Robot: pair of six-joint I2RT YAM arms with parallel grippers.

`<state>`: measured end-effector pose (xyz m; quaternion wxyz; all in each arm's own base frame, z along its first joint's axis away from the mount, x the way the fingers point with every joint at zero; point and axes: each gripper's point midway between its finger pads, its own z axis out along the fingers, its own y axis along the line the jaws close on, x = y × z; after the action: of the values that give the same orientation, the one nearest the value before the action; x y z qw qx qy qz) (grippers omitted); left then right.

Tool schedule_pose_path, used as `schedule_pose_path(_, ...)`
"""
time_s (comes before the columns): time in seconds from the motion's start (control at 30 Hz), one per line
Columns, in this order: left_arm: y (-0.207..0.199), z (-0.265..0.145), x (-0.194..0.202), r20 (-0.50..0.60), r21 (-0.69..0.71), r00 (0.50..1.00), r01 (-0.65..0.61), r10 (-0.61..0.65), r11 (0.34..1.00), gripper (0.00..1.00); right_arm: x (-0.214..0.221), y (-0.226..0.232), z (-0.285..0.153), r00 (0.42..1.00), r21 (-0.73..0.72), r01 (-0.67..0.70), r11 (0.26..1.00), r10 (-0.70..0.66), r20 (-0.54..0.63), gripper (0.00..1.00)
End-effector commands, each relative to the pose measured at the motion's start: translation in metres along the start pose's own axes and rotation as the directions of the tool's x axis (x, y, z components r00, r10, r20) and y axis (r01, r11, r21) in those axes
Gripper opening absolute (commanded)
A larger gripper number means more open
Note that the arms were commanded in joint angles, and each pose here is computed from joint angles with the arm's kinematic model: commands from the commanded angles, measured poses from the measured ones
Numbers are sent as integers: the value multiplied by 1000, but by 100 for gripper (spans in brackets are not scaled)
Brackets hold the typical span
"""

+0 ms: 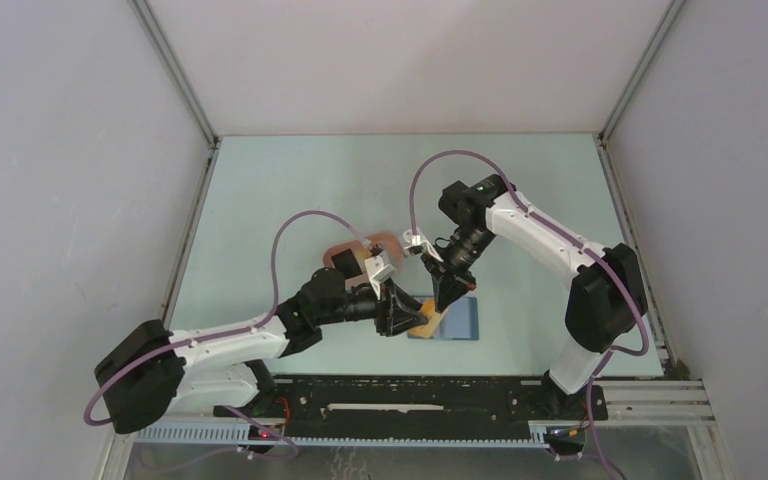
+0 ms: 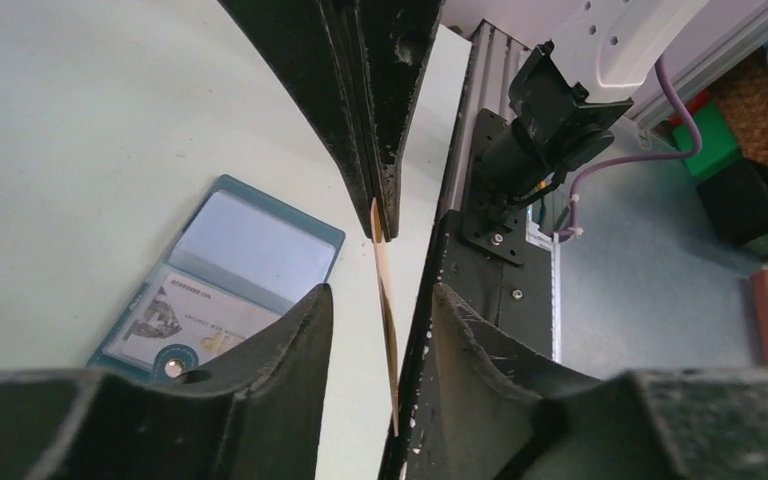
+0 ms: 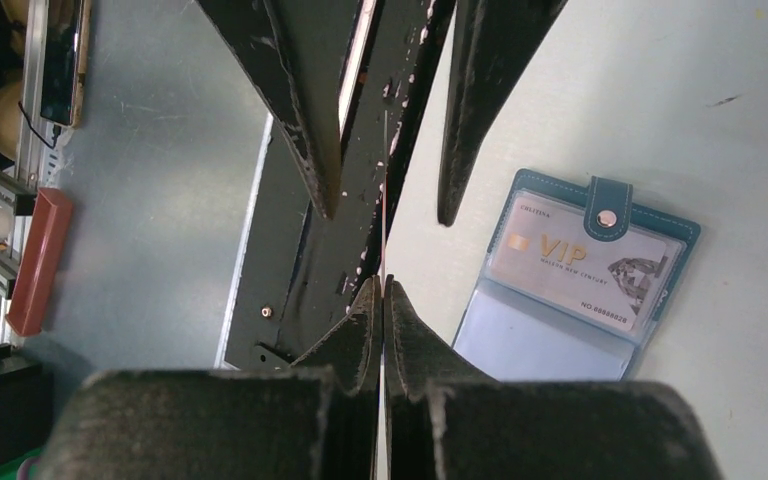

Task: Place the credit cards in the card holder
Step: Pick up the credit card from the storage box.

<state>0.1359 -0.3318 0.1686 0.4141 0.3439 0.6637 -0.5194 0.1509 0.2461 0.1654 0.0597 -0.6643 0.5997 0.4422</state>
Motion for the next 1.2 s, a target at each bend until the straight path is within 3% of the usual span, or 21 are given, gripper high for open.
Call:
schedule_pose_path(0.0, -15, 14, -34, 60, 79, 998, -28, 23, 996, 40, -15, 3, -7, 999, 2, -11, 1000, 11, 47, 0)
schedule_pose_path(0.13, -17, 19, -32, 37, 105, 999, -18, 14, 994, 2, -15, 1, -6, 999, 2, -20, 1000, 20, 50, 0)
schedule_pose_path(0.23, -16, 18, -35, 51, 89, 999, -13, 9, 996, 0, -15, 0, -7, 998, 12, -27, 1000, 27, 54, 5)
schedule_pose_path(0.4, -12, 5, -44, 117, 43, 993, -3, -2, 999, 0, -21, -5, -20, 994, 83, -35, 996, 26, 111, 50)
schedule_pose_path(0.47, -11, -1, -47, 153, 30, 988, 10, -14, 1000, 0, -25, -3, -30, 988, 109, -35, 993, 18, 155, 61)
schedule_pose_path(0.53, -10, -7, -52, 200, 9, 979, 29, -30, 1000, 0, -30, 0, -40, 978, 123, -43, 991, 16, 208, 65)
schedule_pose_path(0.67, -11, -22, -75, 348, -2, 936, 66, -61, 998, 0, -46, 7, -57, 941, 121, -59, 991, 15, 339, 67)
schedule_pose_path(0.87, -5, -37, -107, 503, -39, 858, 141, -103, 989, 0, -69, 20, -60, 855, 6, -91, 996, 75, 514, 66)
schedule_pose_path(1.0, 1, -43, -120, 573, -46, 809, 190, -130, 981, 0, -78, 23, -60, 821, -62, -101, 993, 119, 559, 63)
schedule_pose_path(1.17, 0, -37, -130, 594, -41, 793, 201, -138, 979, 0, -84, 26, -53, 810, -123, -96, 988, 149, 567, 56)
